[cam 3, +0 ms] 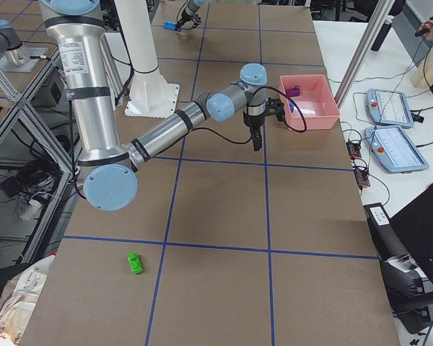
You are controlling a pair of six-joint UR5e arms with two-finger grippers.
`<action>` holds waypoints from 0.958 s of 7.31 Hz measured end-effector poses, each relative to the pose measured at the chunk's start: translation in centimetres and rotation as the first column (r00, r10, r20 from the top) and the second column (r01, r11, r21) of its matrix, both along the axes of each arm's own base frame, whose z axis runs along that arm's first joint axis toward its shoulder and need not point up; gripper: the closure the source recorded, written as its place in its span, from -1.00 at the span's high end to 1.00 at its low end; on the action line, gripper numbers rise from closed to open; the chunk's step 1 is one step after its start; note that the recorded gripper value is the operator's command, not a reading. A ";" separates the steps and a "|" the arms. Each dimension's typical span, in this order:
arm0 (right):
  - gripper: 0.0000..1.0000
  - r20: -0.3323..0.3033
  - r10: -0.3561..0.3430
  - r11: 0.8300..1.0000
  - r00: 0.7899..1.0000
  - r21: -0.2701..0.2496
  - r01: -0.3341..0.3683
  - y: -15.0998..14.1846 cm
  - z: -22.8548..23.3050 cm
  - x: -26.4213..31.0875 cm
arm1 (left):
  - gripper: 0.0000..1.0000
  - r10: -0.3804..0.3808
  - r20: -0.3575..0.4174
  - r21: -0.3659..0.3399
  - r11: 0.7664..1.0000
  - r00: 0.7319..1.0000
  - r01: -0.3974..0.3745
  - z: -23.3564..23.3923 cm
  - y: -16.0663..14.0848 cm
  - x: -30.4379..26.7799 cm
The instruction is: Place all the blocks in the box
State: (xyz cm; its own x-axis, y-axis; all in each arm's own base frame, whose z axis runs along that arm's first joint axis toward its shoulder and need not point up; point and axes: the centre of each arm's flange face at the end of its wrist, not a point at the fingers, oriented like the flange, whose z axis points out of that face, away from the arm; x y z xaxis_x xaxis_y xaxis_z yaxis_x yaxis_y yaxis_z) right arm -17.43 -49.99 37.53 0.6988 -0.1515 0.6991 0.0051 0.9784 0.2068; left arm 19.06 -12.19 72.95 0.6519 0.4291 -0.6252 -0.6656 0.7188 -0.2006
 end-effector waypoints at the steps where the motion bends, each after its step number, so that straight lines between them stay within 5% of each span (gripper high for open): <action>1: 0.98 0.001 0.001 1.000 1.000 -0.001 -0.001 0.0 -0.1 0.0 | -0.96 0.004 0.000 0.001 1.000 1.000 -0.004 0.8 0.2 -0.3; 5: 0.98 0.008 0.005 1.000 1.000 0.004 -0.005 0.3 -0.7 0.0 | -1.00 0.019 -0.040 0.009 1.000 0.999 -0.018 0.3 0.9 -1.2; 7: 0.98 0.009 0.005 1.000 1.000 0.005 -0.005 0.3 -0.8 0.0 | -1.00 -0.027 -0.060 -0.010 1.000 0.998 0.027 -4.2 1.3 -2.5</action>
